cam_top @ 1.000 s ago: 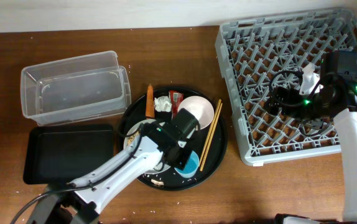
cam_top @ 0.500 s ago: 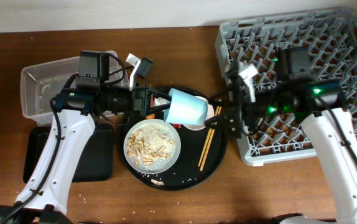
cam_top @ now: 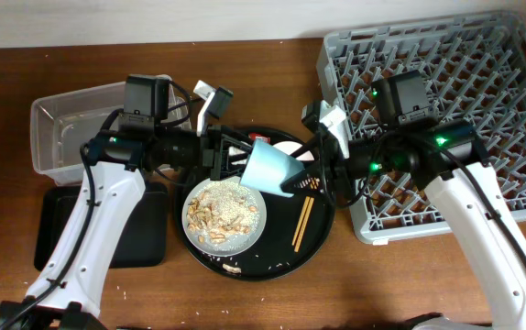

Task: Sort waste into correct bins and load items into the dishwasher rack

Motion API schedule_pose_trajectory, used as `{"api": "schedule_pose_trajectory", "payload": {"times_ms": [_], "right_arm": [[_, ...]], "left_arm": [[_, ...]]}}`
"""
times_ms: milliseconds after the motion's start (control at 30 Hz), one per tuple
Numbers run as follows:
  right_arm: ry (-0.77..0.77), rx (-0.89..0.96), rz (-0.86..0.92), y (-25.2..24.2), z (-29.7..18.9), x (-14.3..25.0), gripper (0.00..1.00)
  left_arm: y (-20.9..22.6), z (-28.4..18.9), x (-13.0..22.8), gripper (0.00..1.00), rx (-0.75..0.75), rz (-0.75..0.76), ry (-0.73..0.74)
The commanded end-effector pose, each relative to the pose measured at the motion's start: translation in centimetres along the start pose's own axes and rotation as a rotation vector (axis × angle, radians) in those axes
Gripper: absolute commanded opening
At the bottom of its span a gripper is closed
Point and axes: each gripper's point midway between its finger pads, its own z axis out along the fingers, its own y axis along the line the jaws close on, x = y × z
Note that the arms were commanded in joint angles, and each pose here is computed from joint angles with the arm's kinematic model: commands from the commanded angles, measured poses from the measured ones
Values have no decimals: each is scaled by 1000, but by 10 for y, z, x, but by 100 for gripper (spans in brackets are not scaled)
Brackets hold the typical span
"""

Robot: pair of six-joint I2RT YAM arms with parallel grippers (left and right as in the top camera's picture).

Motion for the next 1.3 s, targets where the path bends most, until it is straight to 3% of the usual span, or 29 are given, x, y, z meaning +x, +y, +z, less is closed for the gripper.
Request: {"api": "schedule_pose_trajectory", "payload": {"times_ms": [0, 67, 133, 167, 300, 533, 833, 867, 900, 1033, 1100, 1133, 1167, 1200, 1233, 1267], "right_arm": [[-53, 192, 124, -27, -42, -3, 52], [-69, 468, 369, -75, -94, 22, 52], [-99, 766, 721, -113, -161, 70, 52], [-128, 952, 925, -123, -210, 109, 52], [-237, 1344, 1301, -121, -310, 186, 52], [-53, 1143, 1590, -146, -281, 245, 52], [52, 1091, 1574, -164, -256, 247, 53], [58, 1097, 1577, -163, -257, 248, 78], [63, 1092, 1583, -161, -256, 248, 83], [37, 1074, 1572, -165, -254, 244, 84], [-56, 945, 1411, -161, -247, 203, 88], [-127, 908, 1299, -150, -248, 172, 89], [-216, 877, 1080, -124, -249, 124, 91], [-273, 859, 870, -91, -240, 81, 93], [-292, 852, 699, -64, -225, 50, 95], [-282, 824, 554, -42, -205, 26, 97]], "left_arm": [[2, -1, -2, 99, -9, 13, -2], [6, -1, -2, 99, -35, 13, -2], [6, -1, -2, 99, -35, 13, -2], [6, -1, -2, 99, -35, 14, -2], [6, -1, -2, 99, -35, 13, -2], [9, -1, -2, 99, -48, 9, -1], [10, -1, 0, 99, -57, -5, 3], [10, -1, 0, 99, -57, -6, 3], [10, -1, 0, 99, -57, -5, 3], [10, -1, 0, 99, -56, -6, 3], [13, -1, 1, 98, -77, -15, 5], [22, -3, 2, 98, -157, -31, 5], [41, -16, 5, 91, -372, -66, -3], [53, -56, 4, 90, -734, -91, -73], [36, -94, -6, 94, -955, -58, -203], [14, -121, -13, 96, -1070, -46, -324]]}}
